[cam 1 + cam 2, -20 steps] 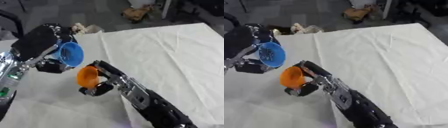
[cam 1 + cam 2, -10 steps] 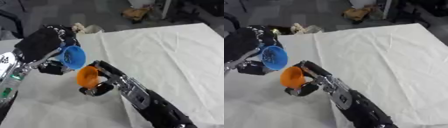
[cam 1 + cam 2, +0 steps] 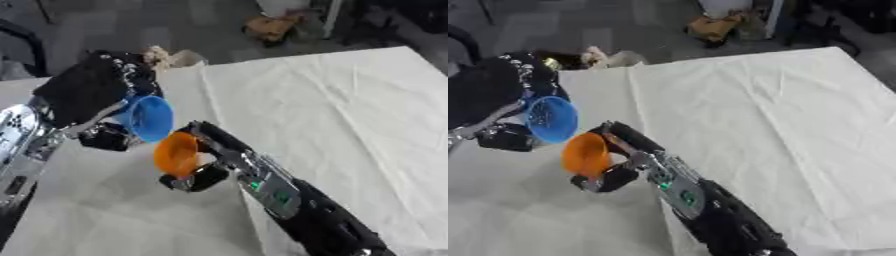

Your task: Pour the contents of one cup into another cup.

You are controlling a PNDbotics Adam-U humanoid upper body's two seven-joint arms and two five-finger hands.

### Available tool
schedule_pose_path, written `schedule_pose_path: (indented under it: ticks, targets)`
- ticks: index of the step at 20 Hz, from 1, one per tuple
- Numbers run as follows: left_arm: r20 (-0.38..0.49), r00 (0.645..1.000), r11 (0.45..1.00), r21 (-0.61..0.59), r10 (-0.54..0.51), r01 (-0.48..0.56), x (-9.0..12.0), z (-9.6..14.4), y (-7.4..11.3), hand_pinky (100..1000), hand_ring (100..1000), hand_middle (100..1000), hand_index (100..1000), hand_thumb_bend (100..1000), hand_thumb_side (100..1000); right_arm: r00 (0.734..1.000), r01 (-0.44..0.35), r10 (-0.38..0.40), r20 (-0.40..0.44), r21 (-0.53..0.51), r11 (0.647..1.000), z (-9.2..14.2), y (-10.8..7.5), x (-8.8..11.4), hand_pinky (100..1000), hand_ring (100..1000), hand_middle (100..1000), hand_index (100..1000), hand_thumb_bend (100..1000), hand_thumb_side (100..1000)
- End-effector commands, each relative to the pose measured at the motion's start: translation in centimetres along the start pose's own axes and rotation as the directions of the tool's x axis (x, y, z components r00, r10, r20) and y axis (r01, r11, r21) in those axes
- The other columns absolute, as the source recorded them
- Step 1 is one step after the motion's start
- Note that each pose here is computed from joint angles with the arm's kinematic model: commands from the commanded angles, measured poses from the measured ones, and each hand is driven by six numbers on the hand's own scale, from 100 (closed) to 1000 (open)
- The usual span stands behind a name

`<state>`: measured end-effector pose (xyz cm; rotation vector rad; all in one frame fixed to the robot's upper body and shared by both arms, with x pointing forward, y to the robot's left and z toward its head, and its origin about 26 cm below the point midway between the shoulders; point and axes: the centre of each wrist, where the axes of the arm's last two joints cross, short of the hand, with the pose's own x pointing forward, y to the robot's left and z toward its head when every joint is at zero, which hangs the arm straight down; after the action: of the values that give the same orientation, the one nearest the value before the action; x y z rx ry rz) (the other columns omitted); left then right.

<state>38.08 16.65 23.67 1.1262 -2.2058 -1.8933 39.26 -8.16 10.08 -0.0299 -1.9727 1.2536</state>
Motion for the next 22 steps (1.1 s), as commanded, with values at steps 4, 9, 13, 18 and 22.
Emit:
schedule_pose_path:
  ticks: [4,9,13,18,22]
  targets:
    - [0.004,0.997,0.997,0.006,-0.081,0.081,-0.36,-0.48,1.14,664,429,113,401,294,100,1.000,0.000,0.000,0.025,-0.014,1.000,-0.55,-0.67,0.70,720,669,156,207,100,155]
    - [0.010,0.993,0.993,-0.004,-0.115,0.115,-0.27,-0.73,1.04,665,428,110,401,305,100,1.000,0.001,-0.001,0.024,-0.016,1.000,-0.57,-0.73,0.79,719,668,156,206,100,151]
    - [0.019,0.990,0.990,-0.010,-0.141,0.141,-0.18,-0.92,1.03,665,423,107,399,316,100,1.000,0.002,-0.002,0.025,-0.015,1.000,-0.59,-0.71,0.85,719,667,156,205,100,147]
    - [0.030,0.984,0.984,-0.013,-0.175,0.175,-0.07,-1.15,1.13,666,420,105,397,329,100,1.000,0.004,-0.003,0.025,-0.015,1.000,-0.61,-0.69,0.90,718,667,156,205,100,145]
    - [0.036,0.978,0.978,-0.019,-0.205,0.206,0.00,-1.27,1.15,668,419,105,396,341,100,1.000,0.004,-0.003,0.026,-0.015,1.000,-0.63,-0.71,0.96,718,666,156,204,100,144]
